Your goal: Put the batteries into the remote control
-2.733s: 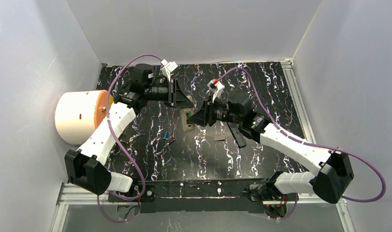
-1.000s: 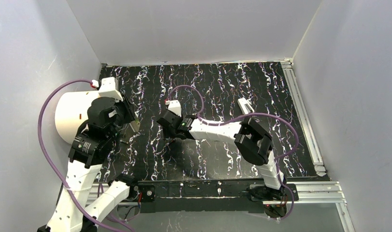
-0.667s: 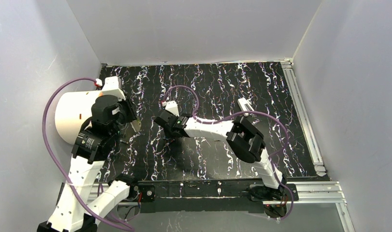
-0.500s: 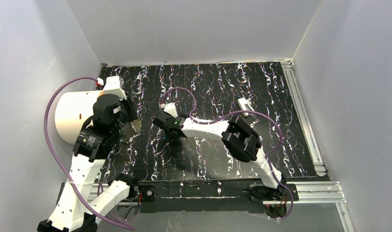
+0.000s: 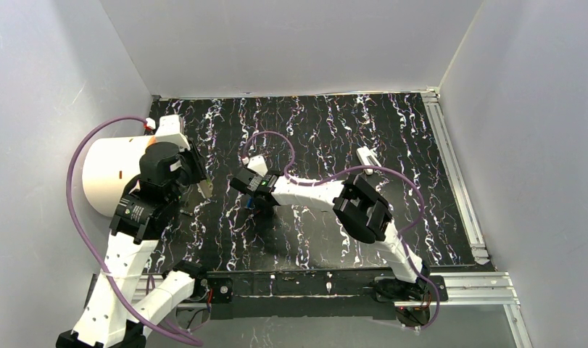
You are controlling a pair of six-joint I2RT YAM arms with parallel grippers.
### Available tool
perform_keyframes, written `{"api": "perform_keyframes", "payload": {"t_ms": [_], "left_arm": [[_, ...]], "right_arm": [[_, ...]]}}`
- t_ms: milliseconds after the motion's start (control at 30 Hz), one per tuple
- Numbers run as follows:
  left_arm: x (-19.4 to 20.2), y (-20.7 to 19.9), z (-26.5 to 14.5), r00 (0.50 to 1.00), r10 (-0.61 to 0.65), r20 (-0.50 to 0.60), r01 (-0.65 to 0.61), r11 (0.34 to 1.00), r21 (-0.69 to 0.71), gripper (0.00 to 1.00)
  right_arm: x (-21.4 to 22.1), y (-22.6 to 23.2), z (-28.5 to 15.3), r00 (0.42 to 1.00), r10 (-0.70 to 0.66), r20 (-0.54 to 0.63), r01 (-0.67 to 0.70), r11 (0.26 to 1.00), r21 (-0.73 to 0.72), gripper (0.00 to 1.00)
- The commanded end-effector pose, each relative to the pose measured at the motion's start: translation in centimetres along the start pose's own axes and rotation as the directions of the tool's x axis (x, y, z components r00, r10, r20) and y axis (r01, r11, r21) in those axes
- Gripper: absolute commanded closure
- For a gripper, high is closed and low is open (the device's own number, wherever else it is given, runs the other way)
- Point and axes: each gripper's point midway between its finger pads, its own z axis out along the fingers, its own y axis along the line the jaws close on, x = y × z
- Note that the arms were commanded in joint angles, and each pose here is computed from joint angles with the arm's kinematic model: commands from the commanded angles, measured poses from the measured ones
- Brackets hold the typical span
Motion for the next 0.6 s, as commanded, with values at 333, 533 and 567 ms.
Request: {"api": "perform_keyframes", "payload": {"t_ms": [333, 533, 567], "left_arm": [[-0.5, 0.4, 0.0, 1.0, -0.005, 0.024, 0.006, 1.0, -0.021, 1.0], [-0.3, 0.3, 0.3, 1.0, -0.004, 0.018, 0.004, 1.0, -0.02, 1.0], [-0.3, 0.2, 0.3, 1.0, -0.004, 0.018, 0.004, 1.0, -0.019, 1.0]], "right_arm": [[0.5, -2.3, 2.5, 0.993, -0.091, -0.078, 0.087, 0.995, -0.05, 0.64], [1.0, -2.0, 2.5, 0.98, -0.164, -0.111, 0.155, 0.984, -0.091, 0.67], [1.2, -1.9, 2.5, 0.977, -0.176, -0.119, 0.165, 0.981, -0.099, 0.67]]}}
